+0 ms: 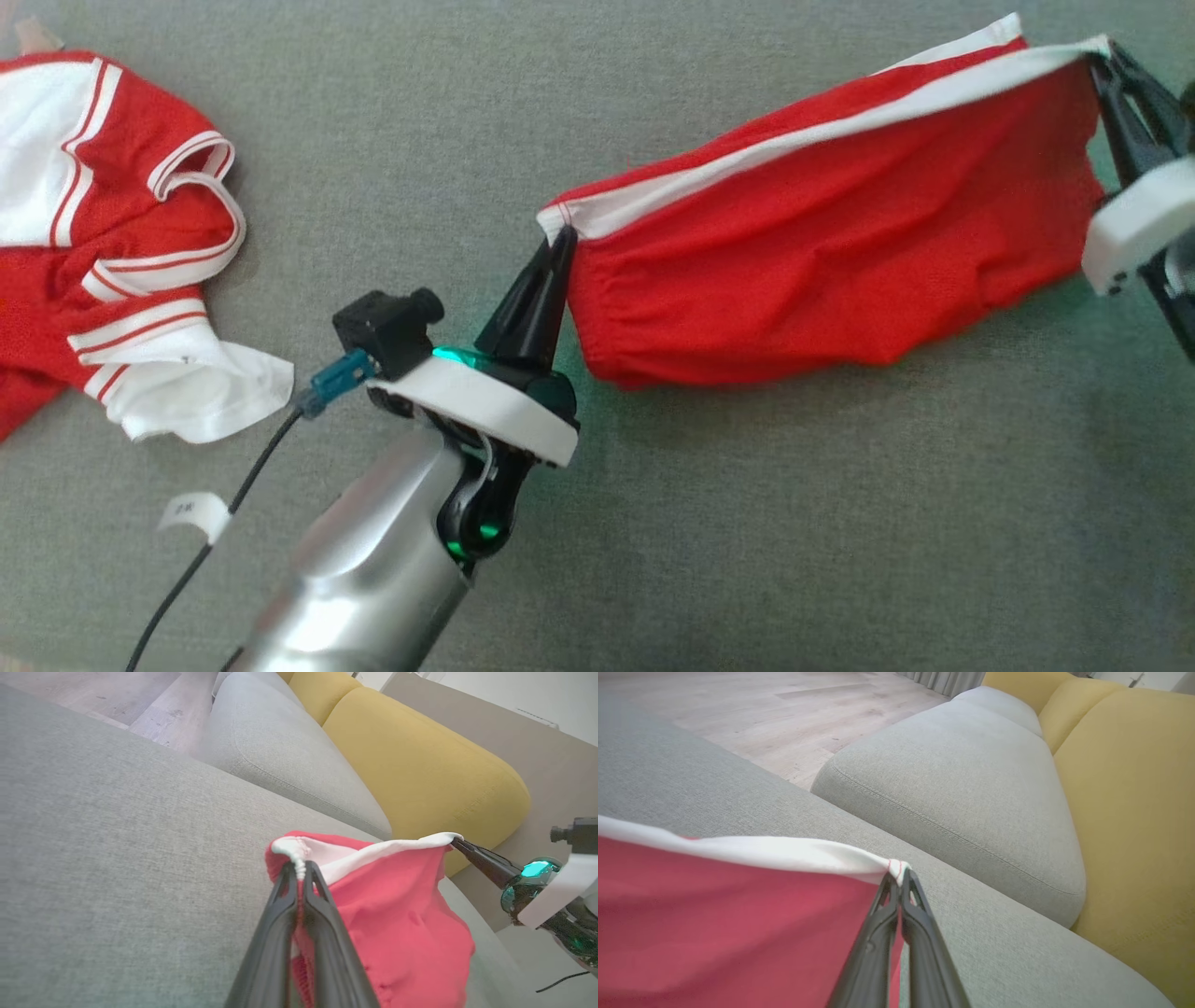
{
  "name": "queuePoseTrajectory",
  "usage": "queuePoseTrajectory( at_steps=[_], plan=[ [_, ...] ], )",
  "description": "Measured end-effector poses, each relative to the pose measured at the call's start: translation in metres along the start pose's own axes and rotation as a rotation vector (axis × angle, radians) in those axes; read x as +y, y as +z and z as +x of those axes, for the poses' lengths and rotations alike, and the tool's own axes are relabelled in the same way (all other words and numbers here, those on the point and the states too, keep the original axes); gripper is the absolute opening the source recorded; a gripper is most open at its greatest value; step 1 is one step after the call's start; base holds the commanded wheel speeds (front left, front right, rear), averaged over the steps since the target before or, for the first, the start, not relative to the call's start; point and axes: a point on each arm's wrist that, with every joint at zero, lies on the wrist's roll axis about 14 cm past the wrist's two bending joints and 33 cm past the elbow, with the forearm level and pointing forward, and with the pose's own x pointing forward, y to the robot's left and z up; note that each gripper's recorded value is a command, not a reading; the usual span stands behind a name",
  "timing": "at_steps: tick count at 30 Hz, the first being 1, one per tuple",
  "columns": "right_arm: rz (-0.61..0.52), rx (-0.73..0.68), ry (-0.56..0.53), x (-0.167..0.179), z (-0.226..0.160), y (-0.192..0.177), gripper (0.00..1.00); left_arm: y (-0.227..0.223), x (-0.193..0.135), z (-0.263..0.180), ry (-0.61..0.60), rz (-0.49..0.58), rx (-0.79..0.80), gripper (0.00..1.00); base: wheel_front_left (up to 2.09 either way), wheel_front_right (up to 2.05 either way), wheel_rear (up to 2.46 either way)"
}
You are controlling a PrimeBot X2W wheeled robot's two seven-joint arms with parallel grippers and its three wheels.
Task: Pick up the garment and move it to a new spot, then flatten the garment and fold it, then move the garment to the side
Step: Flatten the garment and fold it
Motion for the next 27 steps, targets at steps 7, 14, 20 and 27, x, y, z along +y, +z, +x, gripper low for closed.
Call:
queuePoseTrajectory(
  at_steps=[7, 14, 20, 27],
  plan=[
    [-0.015, 0.023, 0.024, 0.003, 0.022, -0.007, 1.00, -0.007, 0.015, 0.008, 0.032, 0.002, 0.015, 0.84, 0.00, 0.00, 0.00],
    [0.027, -0.037, -0.029, -0.011, 0.020, -0.003, 1.00, -0.002, 0.015, 0.008, 0.034, 0.039, -0.011, 1.00, 0.00, 0.00, 0.00],
    [0.176, 0.027, -0.054, 0.005, -0.010, -0.041, 1.00, 0.016, 0.014, -0.007, 0.095, 0.155, -0.103, 1.00, 0.00, 0.00, 0.00],
    [0.384, 0.078, -0.106, 0.010, -0.015, -0.063, 1.00, 0.044, 0.031, -0.054, 0.296, 0.326, -0.245, 1.00, 0.00, 0.00, 0.00]
  ],
)
